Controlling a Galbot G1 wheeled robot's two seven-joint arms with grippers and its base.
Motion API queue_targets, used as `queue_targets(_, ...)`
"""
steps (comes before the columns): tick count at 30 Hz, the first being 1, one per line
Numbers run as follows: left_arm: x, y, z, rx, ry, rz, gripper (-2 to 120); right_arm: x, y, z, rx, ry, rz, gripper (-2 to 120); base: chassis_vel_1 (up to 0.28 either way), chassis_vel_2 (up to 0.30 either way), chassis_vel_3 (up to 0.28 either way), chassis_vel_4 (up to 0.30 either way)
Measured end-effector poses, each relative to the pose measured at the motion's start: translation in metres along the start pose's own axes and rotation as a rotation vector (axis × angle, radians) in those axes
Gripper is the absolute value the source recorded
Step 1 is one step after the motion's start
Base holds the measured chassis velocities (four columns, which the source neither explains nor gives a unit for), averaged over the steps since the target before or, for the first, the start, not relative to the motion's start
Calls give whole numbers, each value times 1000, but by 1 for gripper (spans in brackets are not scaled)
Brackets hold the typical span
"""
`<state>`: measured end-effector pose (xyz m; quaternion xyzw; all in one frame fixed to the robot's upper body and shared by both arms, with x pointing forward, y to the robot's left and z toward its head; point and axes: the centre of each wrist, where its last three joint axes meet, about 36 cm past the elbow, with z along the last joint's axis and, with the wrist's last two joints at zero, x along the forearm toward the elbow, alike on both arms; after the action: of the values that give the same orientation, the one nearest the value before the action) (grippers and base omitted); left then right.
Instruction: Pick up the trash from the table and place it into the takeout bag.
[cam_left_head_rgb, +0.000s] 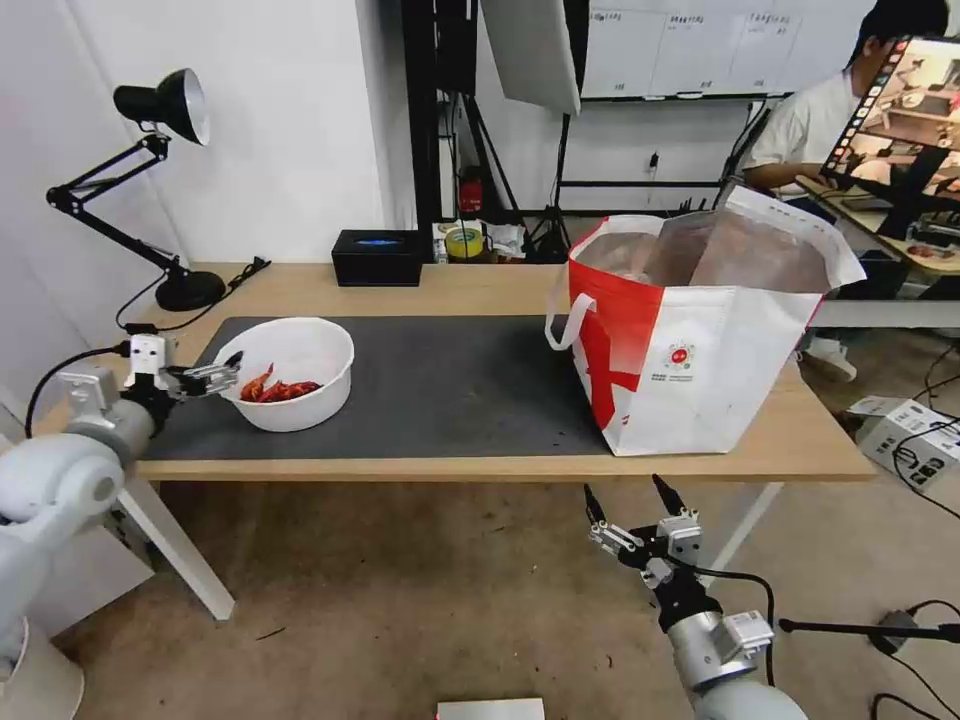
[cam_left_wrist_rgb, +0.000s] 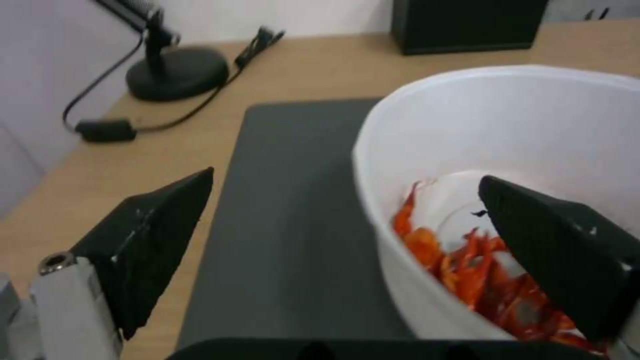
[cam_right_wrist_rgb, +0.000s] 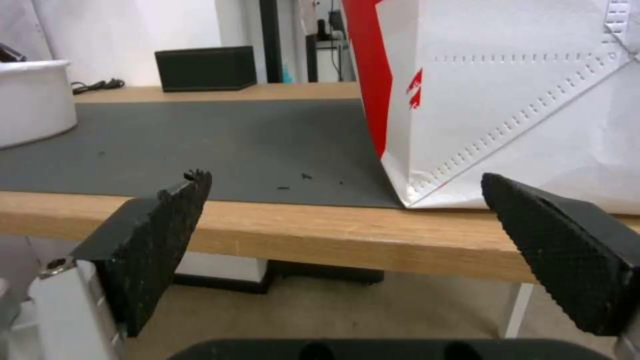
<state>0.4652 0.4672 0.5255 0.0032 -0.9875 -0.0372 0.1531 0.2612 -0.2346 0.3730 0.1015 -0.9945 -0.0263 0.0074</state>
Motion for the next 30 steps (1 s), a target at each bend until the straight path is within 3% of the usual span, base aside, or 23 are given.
queue_targets(6,-7,11,-11,153,121,26,100,0,0,0,0,0,0,100,0,0,0,0)
queue_targets(10,-10,12,-15,187,172,26,100,0,0,0,0,0,0,100,0,0,0,0)
queue_targets(17,-25,8,-33,294,301,-31,100,0,0,0,0,0,0,100,0,0,0,0)
queue_targets(30,-40,7,-45,346,368,-16,100,0,0,0,0,0,0,100,0,0,0,0)
